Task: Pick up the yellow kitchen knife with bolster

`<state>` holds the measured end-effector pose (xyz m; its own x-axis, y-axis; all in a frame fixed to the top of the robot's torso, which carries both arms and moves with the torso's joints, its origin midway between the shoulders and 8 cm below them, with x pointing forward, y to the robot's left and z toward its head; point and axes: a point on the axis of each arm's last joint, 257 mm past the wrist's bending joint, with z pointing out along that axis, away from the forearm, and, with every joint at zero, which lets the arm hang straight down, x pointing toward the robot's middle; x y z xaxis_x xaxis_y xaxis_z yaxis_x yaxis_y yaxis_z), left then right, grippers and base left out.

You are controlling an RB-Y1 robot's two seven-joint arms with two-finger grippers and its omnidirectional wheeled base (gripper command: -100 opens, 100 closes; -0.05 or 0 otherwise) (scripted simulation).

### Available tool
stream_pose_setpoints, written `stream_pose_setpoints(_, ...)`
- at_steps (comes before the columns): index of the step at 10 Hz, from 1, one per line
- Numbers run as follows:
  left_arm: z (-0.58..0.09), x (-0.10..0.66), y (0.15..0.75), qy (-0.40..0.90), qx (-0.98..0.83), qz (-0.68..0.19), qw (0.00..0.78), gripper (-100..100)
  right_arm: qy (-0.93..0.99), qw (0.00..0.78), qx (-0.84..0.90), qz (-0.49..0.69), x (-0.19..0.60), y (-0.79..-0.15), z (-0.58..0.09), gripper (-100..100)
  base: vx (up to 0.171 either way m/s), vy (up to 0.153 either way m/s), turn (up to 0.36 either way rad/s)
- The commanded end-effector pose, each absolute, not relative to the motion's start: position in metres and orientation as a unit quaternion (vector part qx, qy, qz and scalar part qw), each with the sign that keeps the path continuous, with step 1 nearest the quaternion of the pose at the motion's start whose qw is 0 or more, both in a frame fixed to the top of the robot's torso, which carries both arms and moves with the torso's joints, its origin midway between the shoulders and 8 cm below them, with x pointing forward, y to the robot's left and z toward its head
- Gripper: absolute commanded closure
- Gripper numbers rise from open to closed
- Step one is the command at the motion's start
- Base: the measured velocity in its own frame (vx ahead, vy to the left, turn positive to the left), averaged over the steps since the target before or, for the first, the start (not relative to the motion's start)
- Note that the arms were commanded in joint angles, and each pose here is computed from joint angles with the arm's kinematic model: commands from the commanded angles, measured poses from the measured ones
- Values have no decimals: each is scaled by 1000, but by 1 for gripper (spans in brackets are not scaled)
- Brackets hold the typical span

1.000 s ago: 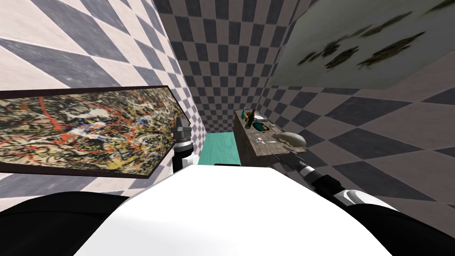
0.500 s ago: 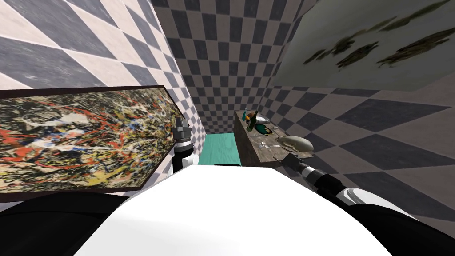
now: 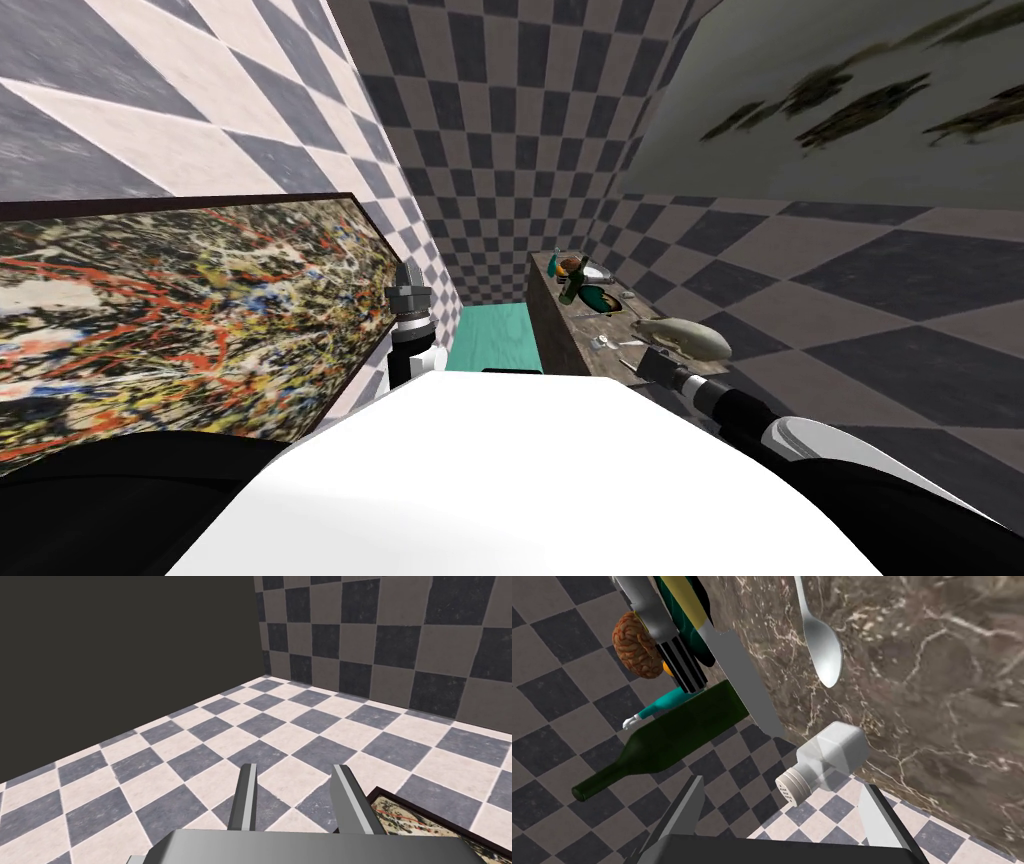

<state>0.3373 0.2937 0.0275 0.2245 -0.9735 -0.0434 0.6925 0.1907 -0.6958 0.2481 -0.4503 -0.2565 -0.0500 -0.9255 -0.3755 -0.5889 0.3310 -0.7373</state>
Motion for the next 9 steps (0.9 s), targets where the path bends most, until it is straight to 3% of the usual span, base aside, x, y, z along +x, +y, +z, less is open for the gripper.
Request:
stream_pose_setpoints(1, 27, 337, 294, 250, -281, -570, 730, 0, 682, 400, -577, -207, 244, -454, -263, -100, 124, 13, -9)
stream_pose_setpoints(9, 27, 337, 294, 250, -281, -570, 730, 0, 600, 304, -705, -225, 233, -468, -290, -100, 192, 16, -7)
